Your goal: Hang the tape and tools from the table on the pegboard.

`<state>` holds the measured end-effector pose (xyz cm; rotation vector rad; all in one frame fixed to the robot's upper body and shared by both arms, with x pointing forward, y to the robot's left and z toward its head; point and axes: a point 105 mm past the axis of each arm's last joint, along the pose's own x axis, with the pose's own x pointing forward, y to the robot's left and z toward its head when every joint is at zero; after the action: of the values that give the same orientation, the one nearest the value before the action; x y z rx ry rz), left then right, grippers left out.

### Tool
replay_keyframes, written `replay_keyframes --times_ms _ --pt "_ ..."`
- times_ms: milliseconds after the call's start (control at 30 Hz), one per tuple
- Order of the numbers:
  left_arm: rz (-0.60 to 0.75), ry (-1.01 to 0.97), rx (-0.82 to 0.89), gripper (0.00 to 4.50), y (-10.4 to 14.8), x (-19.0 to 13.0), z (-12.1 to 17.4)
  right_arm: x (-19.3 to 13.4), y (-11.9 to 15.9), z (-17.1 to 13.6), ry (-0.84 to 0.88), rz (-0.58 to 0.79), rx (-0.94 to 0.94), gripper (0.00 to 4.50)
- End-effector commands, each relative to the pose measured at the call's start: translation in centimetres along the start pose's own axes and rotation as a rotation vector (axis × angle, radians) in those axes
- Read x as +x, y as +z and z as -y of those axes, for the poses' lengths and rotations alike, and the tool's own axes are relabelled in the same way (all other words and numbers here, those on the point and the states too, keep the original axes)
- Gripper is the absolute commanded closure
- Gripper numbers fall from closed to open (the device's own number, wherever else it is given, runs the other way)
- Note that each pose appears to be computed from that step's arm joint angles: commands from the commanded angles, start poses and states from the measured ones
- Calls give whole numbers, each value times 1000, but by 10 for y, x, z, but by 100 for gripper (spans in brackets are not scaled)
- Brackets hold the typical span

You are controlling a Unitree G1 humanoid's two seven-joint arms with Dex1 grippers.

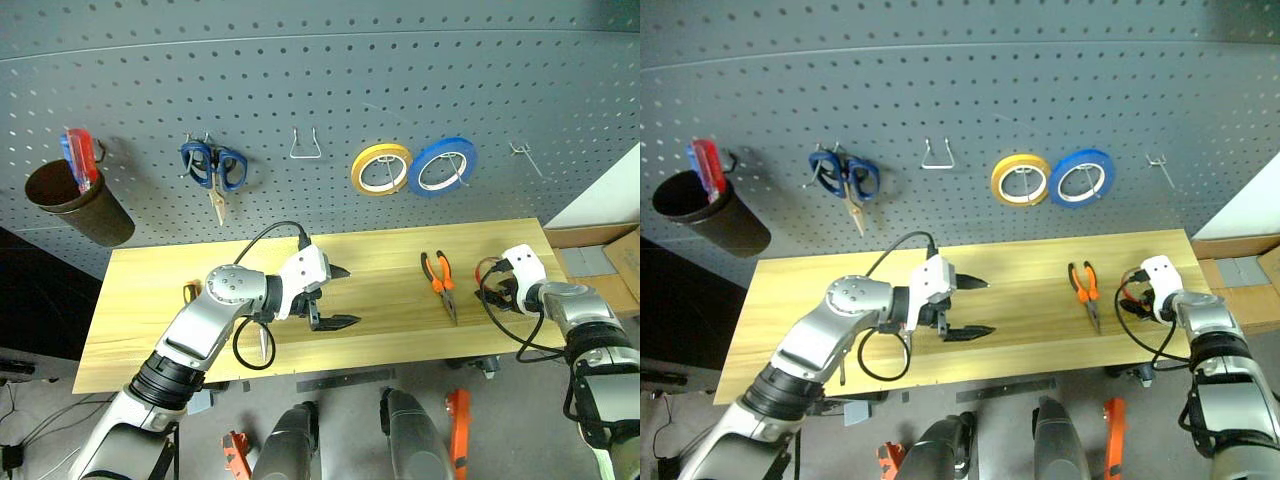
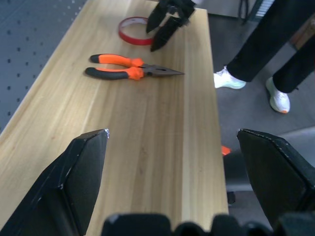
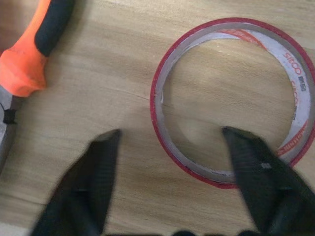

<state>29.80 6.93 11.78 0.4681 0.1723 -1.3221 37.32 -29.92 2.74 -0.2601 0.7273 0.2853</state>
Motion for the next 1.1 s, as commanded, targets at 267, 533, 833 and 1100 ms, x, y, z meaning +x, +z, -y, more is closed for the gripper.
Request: replay_keyframes --times_ms 267,533,833,1100 --pt "81 -22 79 0 25 0 4 11 -14 -20 69 -41 -202 446" --pt "177 -51 114 0 47 9 7 -8 15 -27 12 179 -321 446" --pt "261 80 243 0 66 19 -4 -116 71 -66 -244 528 -479 446" --pt "364 311 234 0 87 20 -28 -163 114 -109 -366 777 -469 446"
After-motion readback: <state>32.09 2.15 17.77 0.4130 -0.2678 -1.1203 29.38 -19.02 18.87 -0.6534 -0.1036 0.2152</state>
